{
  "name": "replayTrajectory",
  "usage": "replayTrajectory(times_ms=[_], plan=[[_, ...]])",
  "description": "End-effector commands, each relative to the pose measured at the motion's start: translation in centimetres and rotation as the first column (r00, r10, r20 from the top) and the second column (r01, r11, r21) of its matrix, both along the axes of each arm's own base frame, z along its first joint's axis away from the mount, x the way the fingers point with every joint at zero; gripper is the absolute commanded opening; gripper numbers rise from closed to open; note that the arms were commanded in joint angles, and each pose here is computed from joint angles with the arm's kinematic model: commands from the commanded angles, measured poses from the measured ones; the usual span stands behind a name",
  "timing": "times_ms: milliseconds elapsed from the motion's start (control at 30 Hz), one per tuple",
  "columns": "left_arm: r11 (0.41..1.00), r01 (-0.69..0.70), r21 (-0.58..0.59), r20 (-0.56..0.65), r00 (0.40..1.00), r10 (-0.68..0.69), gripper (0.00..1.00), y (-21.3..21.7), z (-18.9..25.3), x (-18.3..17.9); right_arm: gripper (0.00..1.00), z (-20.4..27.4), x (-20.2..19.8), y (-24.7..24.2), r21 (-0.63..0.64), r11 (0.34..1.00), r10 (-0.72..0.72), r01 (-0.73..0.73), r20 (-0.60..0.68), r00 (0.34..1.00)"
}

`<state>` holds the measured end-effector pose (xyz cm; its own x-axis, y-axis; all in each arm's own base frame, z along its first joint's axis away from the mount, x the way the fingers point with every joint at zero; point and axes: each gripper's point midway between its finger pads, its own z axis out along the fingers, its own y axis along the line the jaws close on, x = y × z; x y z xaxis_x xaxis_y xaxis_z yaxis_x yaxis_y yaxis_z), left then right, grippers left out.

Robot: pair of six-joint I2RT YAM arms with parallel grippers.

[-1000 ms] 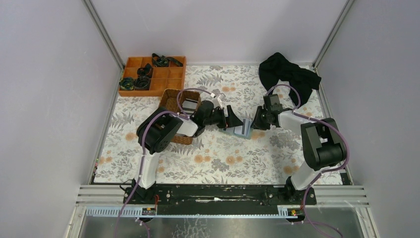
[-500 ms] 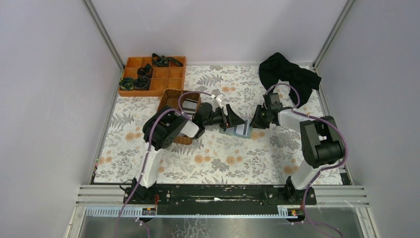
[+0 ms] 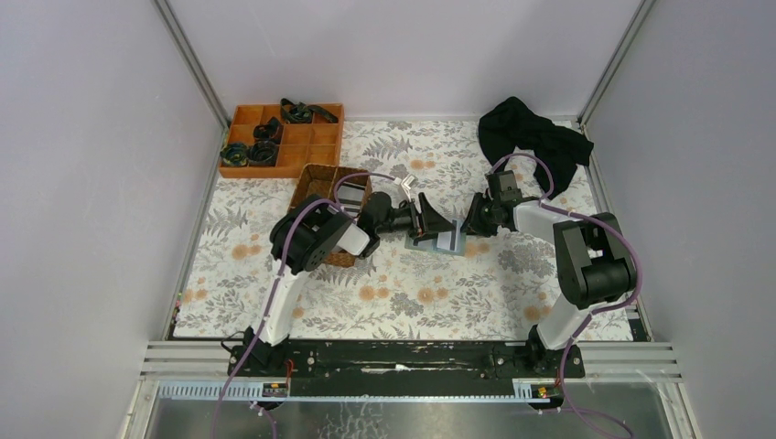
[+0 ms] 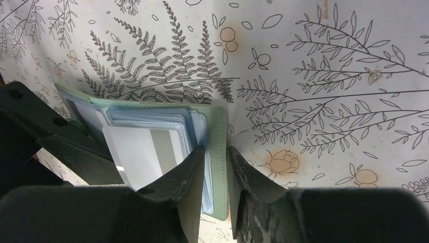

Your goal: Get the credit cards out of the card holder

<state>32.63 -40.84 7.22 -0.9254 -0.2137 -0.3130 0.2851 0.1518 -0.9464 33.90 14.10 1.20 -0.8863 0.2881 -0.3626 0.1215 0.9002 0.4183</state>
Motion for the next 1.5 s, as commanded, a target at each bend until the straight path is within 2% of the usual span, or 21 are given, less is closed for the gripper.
replayTrajectory(times_ms=[0, 267, 433, 633, 833, 1100, 1467], plan=[[0.997, 0.073, -0.027, -0.008, 0.997, -0.073, 0.86, -1.1, -0.9, -1.4, 0.31, -2.2, -1.7, 0.3, -0.009, 0.999, 0.03, -0.031, -0.085, 0.996], [0.996, 0.091, 0.009, -0.049, 0.995, -0.091, 0.84, -1.8, -2.8, -2.1, 0.31, -2.3, -1.7, 0.2, -0.01, 0.999, 0.031, -0.032, -0.086, 0.996], [0.993, 0.087, 0.078, -0.066, 0.994, -0.082, 0.83, -1.7, -4.4, -2.0, 0.31, -2.4, -1.7, 0.2, -0.01, 0.999, 0.031, -0.032, -0.088, 0.996], [0.992, 0.129, 0.002, -0.086, 0.988, -0.128, 0.82, -2.8, -3.7, -2.5, 0.31, -2.6, -1.8, 0.3, -0.007, 0.999, 0.034, -0.035, -0.093, 0.995], [0.989, 0.147, 0.008, -0.097, 0.985, -0.146, 0.82, -3.2, -4.1, -2.9, 0.31, -2.6, -1.8, 0.3, -0.008, 0.999, 0.03, -0.031, -0.094, 0.995], [0.994, 0.099, 0.049, -0.126, 0.988, -0.092, 0.8, 0.0, -5.0, -1.5, 0.35, -2.4, -1.6, 0.3, -0.001, 1.0, 0.0, 0.0, -0.096, 0.995], [0.98, 0.138, 0.146, -0.197, 0.974, -0.108, 0.79, 1.4, -6.9, -1.5, 0.35, -2.1, -1.4, -0.1, -0.01, 1.0, -0.029, 0.028, -0.092, 0.995]])
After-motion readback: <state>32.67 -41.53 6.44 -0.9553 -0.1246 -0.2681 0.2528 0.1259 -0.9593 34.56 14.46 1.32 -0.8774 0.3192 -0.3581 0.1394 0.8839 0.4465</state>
